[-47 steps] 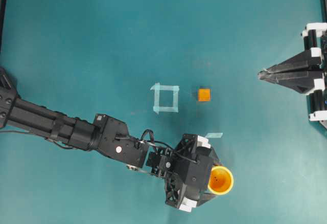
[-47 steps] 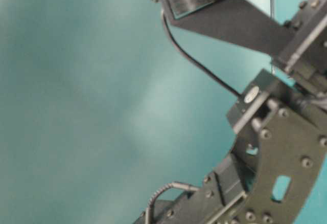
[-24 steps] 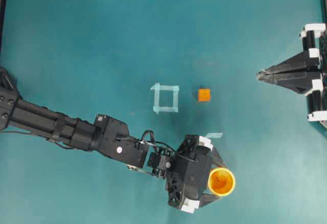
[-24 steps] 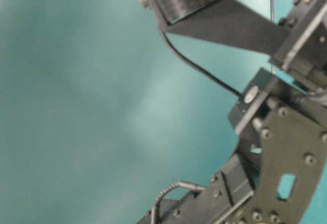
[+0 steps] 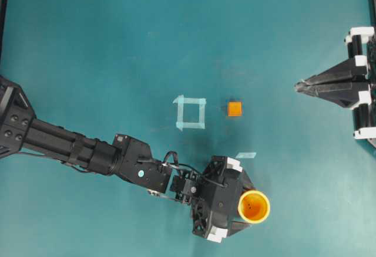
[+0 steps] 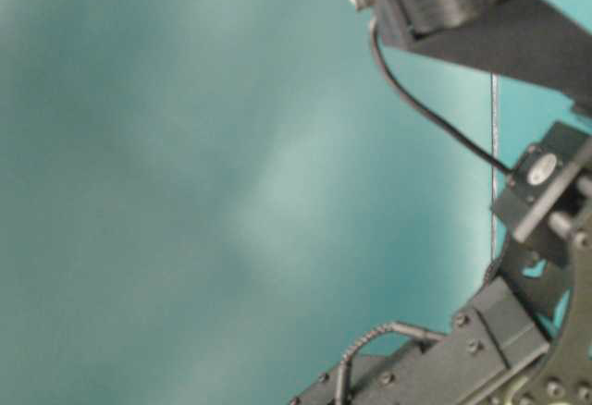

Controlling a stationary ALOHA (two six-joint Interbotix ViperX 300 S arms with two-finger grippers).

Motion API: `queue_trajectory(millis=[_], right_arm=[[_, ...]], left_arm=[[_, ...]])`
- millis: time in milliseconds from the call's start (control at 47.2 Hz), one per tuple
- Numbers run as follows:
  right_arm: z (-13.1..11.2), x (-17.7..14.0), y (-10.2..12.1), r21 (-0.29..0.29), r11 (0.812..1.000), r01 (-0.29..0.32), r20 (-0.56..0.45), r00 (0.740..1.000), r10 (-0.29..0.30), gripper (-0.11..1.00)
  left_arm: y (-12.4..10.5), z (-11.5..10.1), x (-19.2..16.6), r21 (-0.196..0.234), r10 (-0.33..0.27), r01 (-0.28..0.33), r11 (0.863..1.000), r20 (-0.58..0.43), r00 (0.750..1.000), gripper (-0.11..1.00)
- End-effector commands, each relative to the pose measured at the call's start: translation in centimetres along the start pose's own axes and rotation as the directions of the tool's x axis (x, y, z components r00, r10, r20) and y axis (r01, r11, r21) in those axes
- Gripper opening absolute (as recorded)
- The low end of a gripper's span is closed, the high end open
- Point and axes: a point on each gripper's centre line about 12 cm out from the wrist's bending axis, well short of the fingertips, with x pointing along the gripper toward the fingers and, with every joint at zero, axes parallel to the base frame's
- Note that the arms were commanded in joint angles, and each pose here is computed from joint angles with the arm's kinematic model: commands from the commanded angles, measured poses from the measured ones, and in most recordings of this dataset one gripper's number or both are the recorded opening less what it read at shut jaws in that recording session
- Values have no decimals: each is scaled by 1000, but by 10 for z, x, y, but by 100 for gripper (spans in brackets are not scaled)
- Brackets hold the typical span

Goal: Lift the orange cup with left arm.
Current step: 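Close the left gripper on the orange cup, then raise the left gripper holding the orange cup off the table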

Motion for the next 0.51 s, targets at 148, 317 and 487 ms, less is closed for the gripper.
queue_trajectory(millis=[148,317,487], right_arm=[[12,2,0,2,1000,2,28,1000,-2,0],[12,2,0,2,1000,2,26,1000,-2,0],[12,2,0,3,1000,2,23,1000,-2,0]], left_arm=[[1,26,-3,-3,2,-2,1000,78,997,84],[4,25,-3,-3,7,-7,1000,69,998,80],[4,25,-4,-3,7,-7,1000,68,998,63]])
